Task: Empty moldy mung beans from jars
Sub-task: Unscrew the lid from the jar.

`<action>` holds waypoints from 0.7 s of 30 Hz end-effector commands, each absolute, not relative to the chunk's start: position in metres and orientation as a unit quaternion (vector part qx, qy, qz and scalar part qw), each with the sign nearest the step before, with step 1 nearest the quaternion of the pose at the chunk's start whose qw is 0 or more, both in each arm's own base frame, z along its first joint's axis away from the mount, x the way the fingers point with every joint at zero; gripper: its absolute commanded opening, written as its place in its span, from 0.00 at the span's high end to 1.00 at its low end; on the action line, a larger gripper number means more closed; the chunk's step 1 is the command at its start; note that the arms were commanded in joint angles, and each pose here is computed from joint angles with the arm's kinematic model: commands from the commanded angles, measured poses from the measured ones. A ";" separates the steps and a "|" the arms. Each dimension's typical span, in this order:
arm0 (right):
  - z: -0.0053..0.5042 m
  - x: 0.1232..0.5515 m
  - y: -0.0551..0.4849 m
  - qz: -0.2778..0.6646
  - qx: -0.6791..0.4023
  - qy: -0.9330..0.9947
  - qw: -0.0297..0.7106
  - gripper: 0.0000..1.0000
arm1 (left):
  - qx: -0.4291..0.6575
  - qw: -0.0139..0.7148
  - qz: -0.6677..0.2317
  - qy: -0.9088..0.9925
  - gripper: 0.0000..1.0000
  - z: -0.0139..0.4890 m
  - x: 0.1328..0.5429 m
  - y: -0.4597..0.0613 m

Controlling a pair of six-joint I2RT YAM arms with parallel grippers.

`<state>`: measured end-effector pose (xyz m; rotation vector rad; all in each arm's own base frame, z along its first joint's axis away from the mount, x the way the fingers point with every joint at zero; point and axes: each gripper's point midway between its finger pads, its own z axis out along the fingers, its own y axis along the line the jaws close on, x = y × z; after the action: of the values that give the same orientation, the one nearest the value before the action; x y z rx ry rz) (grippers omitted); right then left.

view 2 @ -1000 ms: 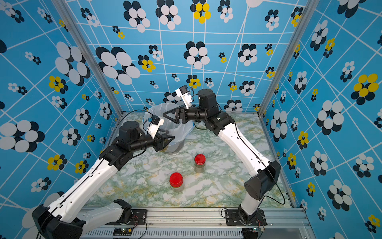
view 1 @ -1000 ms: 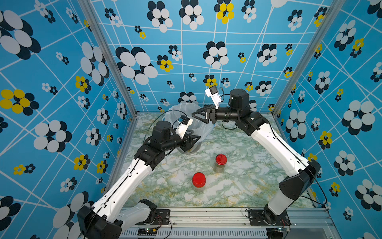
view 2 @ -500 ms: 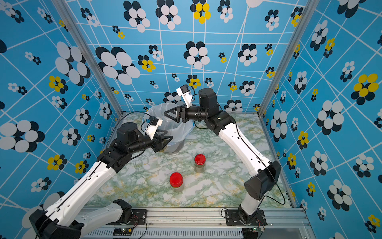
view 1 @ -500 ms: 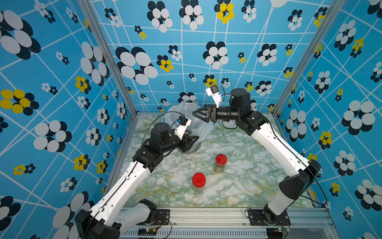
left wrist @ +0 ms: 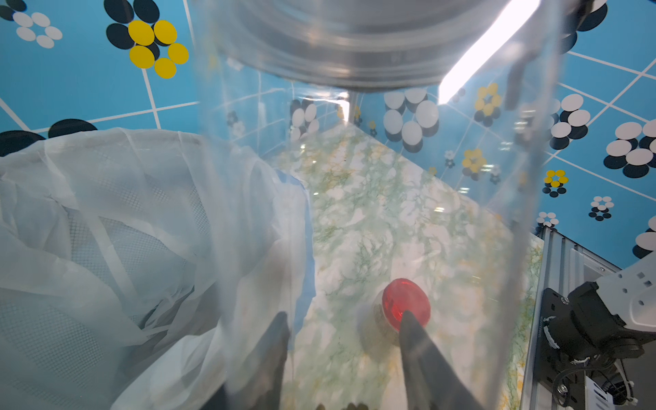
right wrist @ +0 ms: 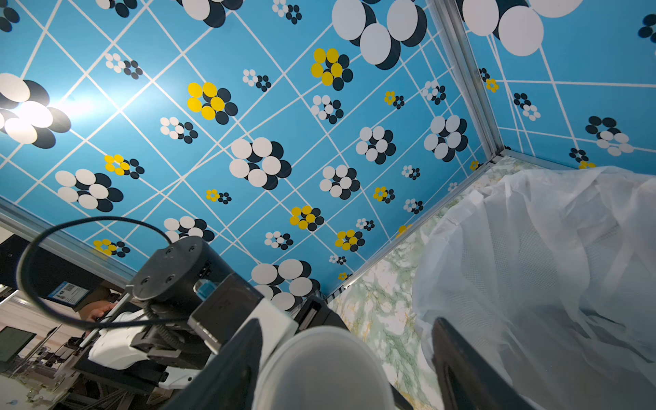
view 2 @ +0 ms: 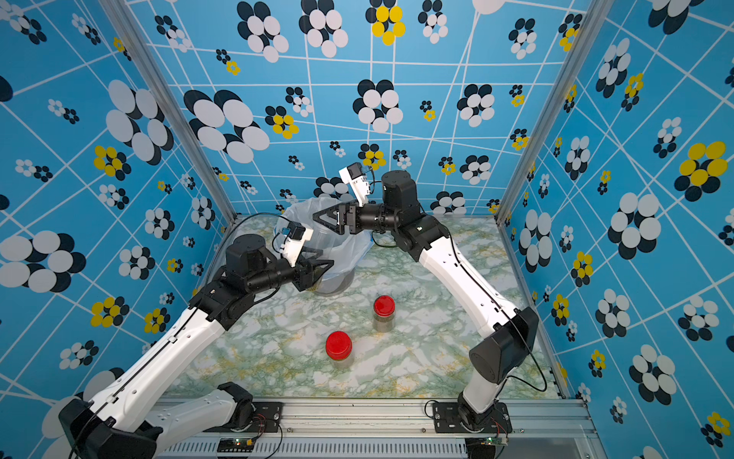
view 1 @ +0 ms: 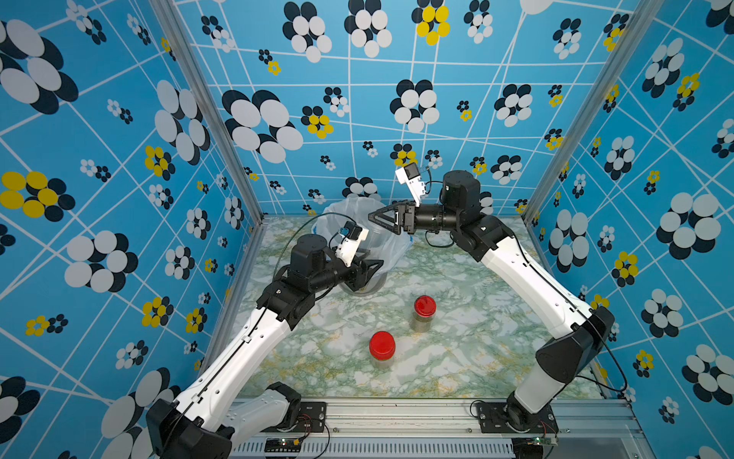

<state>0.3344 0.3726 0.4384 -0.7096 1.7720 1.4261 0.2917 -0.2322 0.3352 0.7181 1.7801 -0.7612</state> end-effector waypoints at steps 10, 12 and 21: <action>0.441 0.326 0.373 0.574 -0.287 0.675 0.365 0.22 | 0.297 0.525 -0.323 0.730 0.81 0.347 0.297 -0.234; 0.439 0.326 0.371 0.566 -0.290 0.678 0.369 0.23 | 0.295 0.526 -0.324 0.729 0.81 0.348 0.297 -0.233; 0.434 0.326 0.371 0.558 -0.297 0.681 0.369 0.55 | 0.279 0.537 -0.320 0.729 0.81 0.351 0.303 -0.229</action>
<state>0.3308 0.3759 0.4295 -0.7444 1.7648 1.4457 0.2965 -0.2315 0.3275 0.7046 1.8118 -0.7633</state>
